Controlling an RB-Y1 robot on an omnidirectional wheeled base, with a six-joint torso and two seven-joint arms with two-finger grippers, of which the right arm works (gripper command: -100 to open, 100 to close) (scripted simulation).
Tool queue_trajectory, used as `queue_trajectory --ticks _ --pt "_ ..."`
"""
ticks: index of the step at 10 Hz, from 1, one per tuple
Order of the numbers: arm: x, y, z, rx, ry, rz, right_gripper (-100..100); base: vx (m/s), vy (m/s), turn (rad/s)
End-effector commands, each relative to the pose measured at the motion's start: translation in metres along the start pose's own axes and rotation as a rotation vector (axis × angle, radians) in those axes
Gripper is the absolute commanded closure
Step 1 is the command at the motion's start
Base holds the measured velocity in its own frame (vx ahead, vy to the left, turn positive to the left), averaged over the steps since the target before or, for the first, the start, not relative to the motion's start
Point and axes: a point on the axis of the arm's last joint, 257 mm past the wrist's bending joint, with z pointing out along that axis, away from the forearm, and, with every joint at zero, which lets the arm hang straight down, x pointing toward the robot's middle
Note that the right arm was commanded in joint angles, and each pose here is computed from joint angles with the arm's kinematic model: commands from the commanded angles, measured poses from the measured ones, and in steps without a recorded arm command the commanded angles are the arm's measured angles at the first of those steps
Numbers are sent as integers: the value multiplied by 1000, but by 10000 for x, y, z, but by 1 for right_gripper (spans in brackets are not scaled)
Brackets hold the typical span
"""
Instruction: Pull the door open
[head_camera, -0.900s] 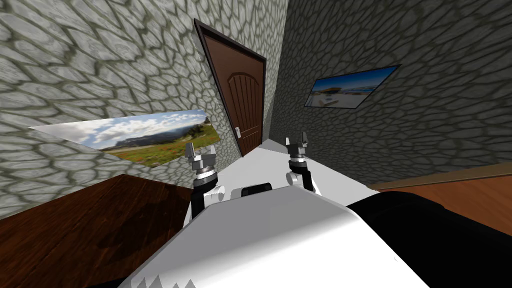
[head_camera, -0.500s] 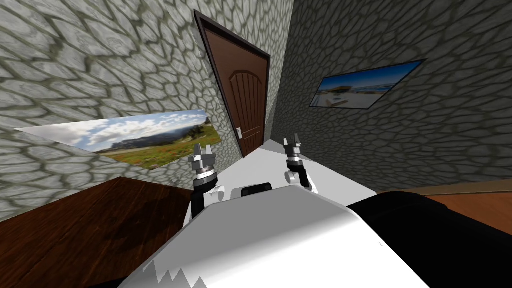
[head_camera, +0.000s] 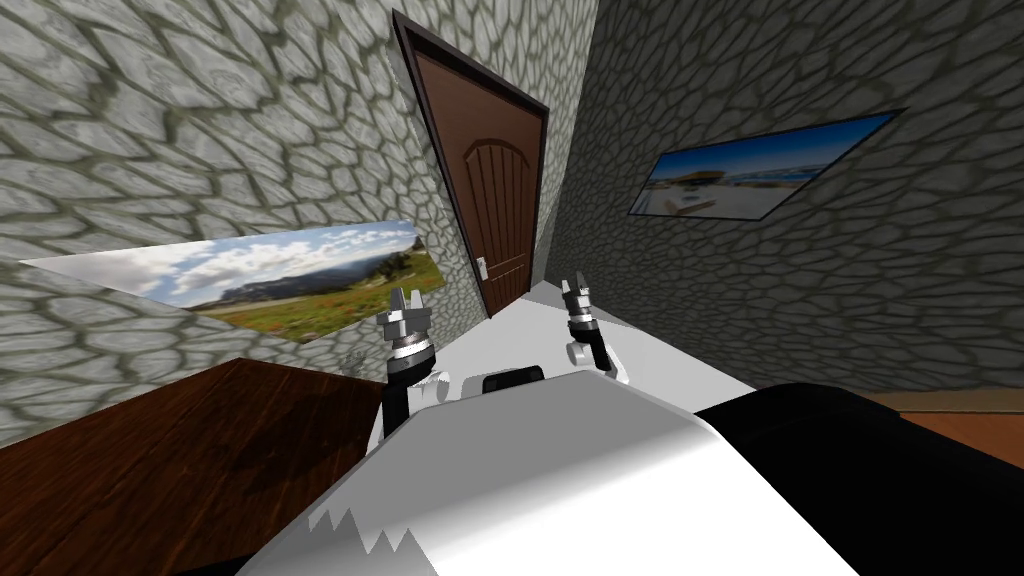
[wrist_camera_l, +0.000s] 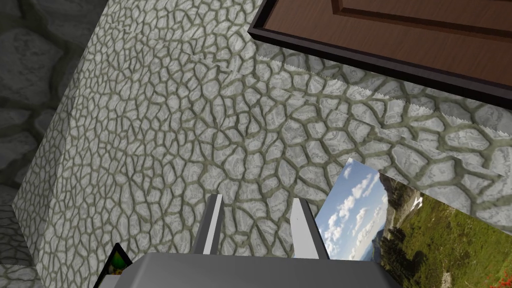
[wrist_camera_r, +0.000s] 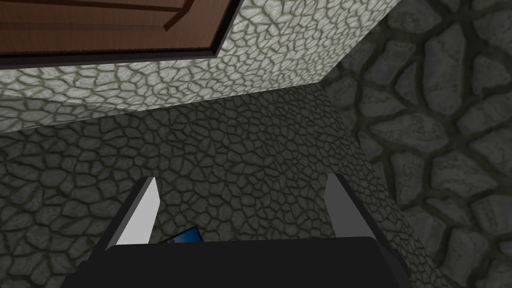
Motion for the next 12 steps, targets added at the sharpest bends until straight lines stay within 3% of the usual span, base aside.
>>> queue_trajectory --ticks 1,12 --pt "38 -108 3 15 19 -43 -100 102 34 46" --pt "408 -897 -32 112 184 -371 -100 100 37 49"
